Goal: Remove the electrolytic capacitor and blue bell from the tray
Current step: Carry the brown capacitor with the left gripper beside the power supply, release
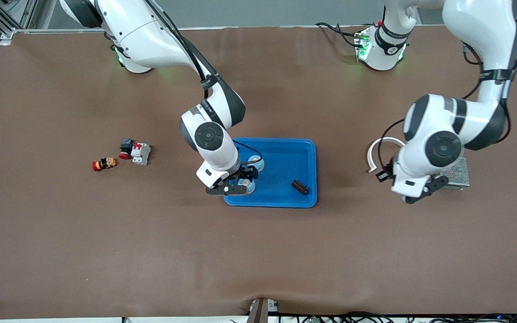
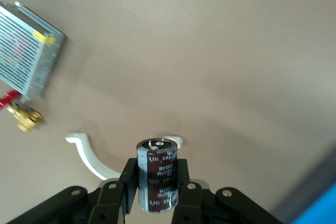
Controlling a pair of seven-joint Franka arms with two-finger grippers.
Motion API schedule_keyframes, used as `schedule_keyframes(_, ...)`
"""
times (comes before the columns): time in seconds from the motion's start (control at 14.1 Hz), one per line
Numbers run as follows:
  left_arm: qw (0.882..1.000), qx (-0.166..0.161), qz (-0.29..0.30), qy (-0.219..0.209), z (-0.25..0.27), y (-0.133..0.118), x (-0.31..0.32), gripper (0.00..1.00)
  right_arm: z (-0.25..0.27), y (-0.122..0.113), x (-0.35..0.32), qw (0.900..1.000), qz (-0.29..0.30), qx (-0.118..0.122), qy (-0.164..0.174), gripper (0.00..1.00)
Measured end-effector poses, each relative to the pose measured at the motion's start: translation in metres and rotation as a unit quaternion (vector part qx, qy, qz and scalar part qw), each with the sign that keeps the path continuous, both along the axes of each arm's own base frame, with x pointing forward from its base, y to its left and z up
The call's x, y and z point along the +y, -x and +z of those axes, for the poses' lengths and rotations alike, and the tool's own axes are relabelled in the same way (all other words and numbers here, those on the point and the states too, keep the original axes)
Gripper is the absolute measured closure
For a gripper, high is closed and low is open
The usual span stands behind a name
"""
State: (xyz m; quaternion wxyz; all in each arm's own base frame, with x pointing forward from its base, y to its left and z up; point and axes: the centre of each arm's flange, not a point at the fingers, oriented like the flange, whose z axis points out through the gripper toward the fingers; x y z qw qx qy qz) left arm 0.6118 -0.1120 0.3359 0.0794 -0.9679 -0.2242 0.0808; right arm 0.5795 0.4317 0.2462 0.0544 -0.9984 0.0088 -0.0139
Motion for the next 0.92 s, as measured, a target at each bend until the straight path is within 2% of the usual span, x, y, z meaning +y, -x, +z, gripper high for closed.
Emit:
schedule_keyframes(0.21,0.999,0.014,-0.032,-0.016,-0.015,0.002,0.043,0.66,-0.003,-0.002,0.0,1.0,-0.008,-0.004,-0.003,0.0)
schedule_keyframes(0.42,0.999,0.007,-0.04,-0.014,-0.042,0.01,0.067,0.66,-0.007,-0.004,0.001,1.0,-0.021,-0.011,-0.009,0.0)
schedule_keyframes(0.92,0.999,-0.004,-0.046,-0.02,-0.099,0.04,0.107,0.66,-0.026,-0.007,0.007,1.0,-0.024,-0.011,-0.008,0.0)
